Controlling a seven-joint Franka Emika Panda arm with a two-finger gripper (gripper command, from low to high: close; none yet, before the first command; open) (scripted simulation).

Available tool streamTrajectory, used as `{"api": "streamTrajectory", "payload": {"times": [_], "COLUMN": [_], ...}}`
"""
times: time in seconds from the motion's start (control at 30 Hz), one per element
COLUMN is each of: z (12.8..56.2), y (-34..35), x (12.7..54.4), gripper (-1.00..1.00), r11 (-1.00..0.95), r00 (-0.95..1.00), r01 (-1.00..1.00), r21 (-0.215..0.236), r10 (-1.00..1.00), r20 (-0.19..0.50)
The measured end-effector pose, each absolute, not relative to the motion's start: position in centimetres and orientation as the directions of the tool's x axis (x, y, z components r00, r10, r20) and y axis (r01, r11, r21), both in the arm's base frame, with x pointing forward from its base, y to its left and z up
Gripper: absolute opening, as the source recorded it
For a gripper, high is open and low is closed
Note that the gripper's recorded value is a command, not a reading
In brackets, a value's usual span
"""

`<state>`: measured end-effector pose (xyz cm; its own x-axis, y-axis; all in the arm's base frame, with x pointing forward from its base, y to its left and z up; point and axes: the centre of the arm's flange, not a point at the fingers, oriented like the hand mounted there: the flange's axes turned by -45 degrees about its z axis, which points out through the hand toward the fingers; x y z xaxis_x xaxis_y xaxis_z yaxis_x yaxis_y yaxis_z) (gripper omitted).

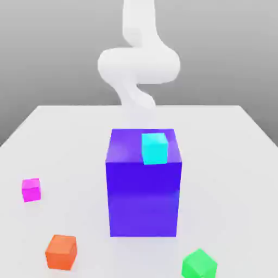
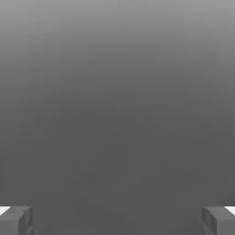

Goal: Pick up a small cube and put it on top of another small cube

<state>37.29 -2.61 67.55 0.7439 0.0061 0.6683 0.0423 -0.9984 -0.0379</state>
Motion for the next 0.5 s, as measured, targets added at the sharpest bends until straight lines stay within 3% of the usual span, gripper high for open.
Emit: {"api": "streamTrajectory", "payload": {"times": [0.27,0.5], "z": [54.3,42.3], "y": [-9.8,-15.1], "x": [43.2,44.2], "gripper": [0.0,0.0], "r11": [-0.977,-0.956], "r00": [0.849,0.9], "r01": [0.168,0.22], "r21": [-0.134,-0.196], "r10": [0.074,0.121], "r20": [0.524,0.419]}}
